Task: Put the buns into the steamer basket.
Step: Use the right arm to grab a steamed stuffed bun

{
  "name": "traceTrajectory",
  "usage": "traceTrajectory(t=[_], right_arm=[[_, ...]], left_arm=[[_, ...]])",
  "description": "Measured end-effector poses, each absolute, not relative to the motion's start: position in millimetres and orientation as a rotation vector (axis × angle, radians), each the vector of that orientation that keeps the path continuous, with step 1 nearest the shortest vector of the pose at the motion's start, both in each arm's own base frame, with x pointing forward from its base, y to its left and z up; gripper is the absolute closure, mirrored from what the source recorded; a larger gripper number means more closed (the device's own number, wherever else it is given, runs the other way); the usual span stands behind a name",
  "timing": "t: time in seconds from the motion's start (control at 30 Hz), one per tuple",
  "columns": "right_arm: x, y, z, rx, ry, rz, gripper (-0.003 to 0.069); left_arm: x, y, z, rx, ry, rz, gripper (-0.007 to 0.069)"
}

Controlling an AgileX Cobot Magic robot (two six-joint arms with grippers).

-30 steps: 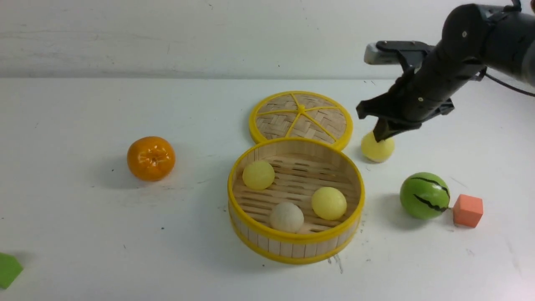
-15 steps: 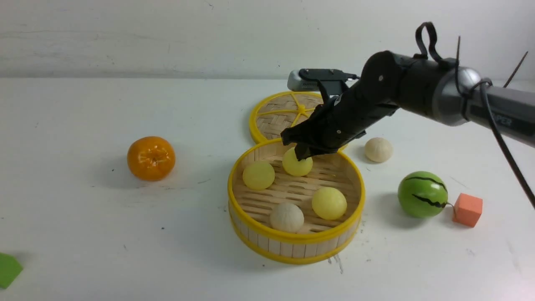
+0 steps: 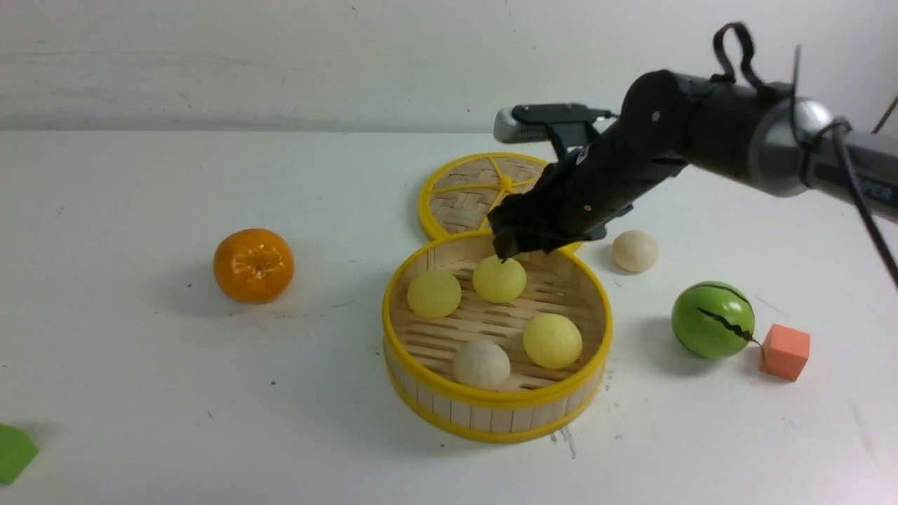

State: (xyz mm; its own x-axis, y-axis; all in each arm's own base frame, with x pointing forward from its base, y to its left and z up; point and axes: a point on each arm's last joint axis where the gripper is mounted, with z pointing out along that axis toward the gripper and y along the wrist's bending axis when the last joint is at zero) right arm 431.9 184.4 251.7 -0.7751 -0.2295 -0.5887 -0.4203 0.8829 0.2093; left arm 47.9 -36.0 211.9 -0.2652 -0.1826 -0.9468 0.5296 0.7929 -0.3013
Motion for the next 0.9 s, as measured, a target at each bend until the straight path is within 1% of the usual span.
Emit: traceTrajectory(t=[0.03,0.07,0.1,0.13,0.17,0.2,0.27,0.33,0.37,0.4,0.43,0.5,0.73,0.77,0.8,0.9], right_arm=[[430,171,269,-0.458,2.46,0.399,0.015],[430,162,278,-0.429,2.452,0.372,0.0148],[430,144,290,-0.377,2.44,0.321,0.0152],[432,131,296,-0.325,2.443,0.29,0.0164],[432,131,295,-0.318,2.446,0.293,0.0167],[435,114,297,-0.256,2.463,0.253,0.0195],[442,91,287,-0.18,2.507,0.217,0.025],[450,83,275,-0.148,2.535,0.211,0.0293],[455,80,269,-0.132,2.545,0.216,0.0314],[455,80,270,-0.13,2.542,0.215,0.0318],[463,78,263,-0.109,2.547,0.233,0.0341],[475,78,253,-0.095,2.547,0.243,0.0364],[499,82,227,-0.079,2.544,0.262,0.0386],[503,82,217,-0.078,2.56,0.261,0.0386],[503,82,217,-0.078,2.558,0.261,0.0386],[508,83,198,-0.076,2.588,0.257,0.0386]], left_arm=[[48,-36,212,0.274,1.712,-0.696,0.047],[48,-36,212,0.274,1.713,-0.696,0.047],[48,-36,212,0.274,1.712,-0.696,0.047],[48,-36,212,0.274,1.712,-0.696,0.047],[48,-36,212,0.274,1.712,-0.696,0.047],[48,-36,212,0.274,1.712,-0.696,0.047],[48,-36,212,0.274,1.712,-0.696,0.047],[48,-36,212,0.274,1.712,-0.696,0.047],[48,-36,212,0.274,1.712,-0.696,0.047],[48,-36,212,0.274,1.712,-0.696,0.047],[48,-36,212,0.274,1.712,-0.696,0.047],[48,-36,212,0.274,1.712,-0.696,0.0467],[48,-36,212,0.274,1.713,-0.696,0.046],[48,-36,212,0.274,1.713,-0.696,0.046],[48,-36,212,0.274,1.713,-0.696,0.046],[48,-36,212,0.274,1.713,-0.696,0.0456]])
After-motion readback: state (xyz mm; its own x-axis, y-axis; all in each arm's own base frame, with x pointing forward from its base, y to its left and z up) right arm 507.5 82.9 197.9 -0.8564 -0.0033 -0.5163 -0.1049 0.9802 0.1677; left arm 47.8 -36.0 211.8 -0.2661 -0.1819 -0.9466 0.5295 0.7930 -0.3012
